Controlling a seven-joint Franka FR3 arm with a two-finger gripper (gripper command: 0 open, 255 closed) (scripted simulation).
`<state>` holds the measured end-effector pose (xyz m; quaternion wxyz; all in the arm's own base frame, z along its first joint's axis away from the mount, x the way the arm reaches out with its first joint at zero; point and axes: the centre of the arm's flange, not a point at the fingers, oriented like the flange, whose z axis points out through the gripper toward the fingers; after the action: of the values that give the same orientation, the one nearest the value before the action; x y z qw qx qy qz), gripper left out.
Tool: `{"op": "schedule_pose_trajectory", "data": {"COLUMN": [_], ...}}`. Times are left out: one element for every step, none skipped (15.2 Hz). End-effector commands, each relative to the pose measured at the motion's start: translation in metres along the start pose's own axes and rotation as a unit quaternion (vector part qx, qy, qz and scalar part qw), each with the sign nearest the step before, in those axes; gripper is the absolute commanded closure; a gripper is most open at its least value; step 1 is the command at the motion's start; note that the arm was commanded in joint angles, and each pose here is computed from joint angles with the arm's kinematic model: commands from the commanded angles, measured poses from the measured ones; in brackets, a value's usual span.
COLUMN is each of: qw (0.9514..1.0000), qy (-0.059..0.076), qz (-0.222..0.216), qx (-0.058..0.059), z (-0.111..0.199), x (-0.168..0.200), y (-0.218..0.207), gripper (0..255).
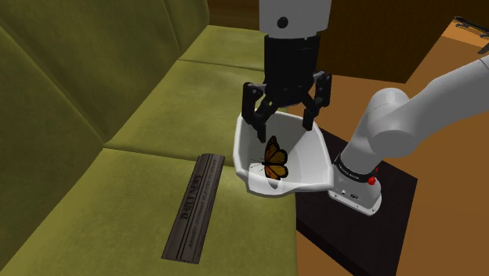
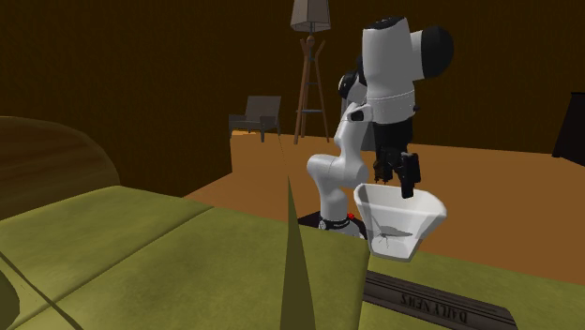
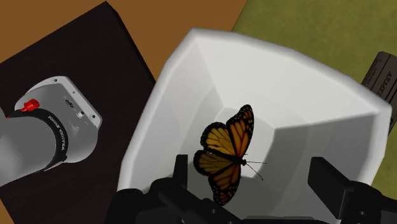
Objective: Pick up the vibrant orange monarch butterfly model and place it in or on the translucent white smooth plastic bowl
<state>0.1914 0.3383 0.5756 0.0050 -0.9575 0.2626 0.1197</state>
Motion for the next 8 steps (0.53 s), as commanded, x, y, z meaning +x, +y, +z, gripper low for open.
{"op": "schedule_pose_trajectory", "data": {"qw": [1.0000,1.0000,1.0000,1.0000,1.0000,1.0000,1.0000,1.0000], "qy": [0.000,0.000,0.000,0.000,0.000,0.000,0.000,0.000], "qz": [0.000,0.000,0.000,0.000,0.000,0.000,0.000,0.000], "qx": [0.000,0.000,0.000,0.000,0.000,0.000,0.000,0.000], "z": [0.000,-0.013,-0.026,-0.040,-0.050,-0.050,-0.050,-0.050], "x": [0.000,0.000,0.000,0.000,0.000,0.000,0.000,0.000], "y": [0.000,0.000,0.000,0.000,0.000,0.000,0.000,0.000], "gripper": [0,0,0,0,0,0,0,0]}}
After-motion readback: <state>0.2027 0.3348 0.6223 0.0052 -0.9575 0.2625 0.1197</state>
